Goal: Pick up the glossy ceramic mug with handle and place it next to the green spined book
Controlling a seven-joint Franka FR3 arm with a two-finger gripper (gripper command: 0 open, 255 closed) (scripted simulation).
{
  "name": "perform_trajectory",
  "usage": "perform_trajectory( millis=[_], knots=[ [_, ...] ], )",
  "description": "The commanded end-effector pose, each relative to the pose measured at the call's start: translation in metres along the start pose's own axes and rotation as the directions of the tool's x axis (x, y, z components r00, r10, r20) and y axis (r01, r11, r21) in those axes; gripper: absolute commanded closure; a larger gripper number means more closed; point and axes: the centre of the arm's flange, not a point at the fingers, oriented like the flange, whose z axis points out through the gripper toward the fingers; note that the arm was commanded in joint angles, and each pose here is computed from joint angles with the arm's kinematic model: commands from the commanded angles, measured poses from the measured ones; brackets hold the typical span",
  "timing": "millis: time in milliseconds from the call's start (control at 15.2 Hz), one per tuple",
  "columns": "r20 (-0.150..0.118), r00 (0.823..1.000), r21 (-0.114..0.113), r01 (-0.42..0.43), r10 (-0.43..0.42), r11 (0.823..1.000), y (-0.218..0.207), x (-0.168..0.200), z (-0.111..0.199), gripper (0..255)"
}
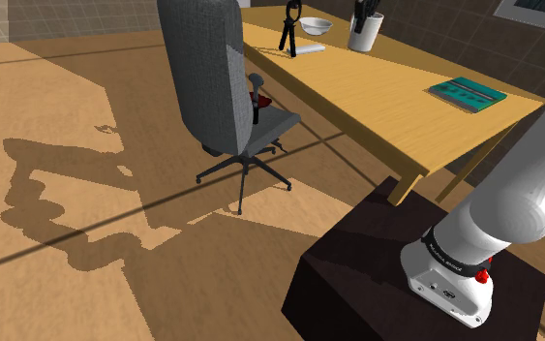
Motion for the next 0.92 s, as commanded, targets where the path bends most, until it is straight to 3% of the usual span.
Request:
perform_trajectory(
  millis=[0, 132, 858],
  knots=[
    [0.0, 1.0, 0.0, 0.0, 0.0, 1.0, 0.001, 0.0, -0.011, 255],
    [0.0, 1.0, 0.0, 0.0, 0.0, 1.0, 0.001, 0.001, -0.02, 255],
    [0.0, 1.0, 0.0, 0.0, 0.0, 1.0, 0.099, -0.107, -0.022, 255]
  ],
)
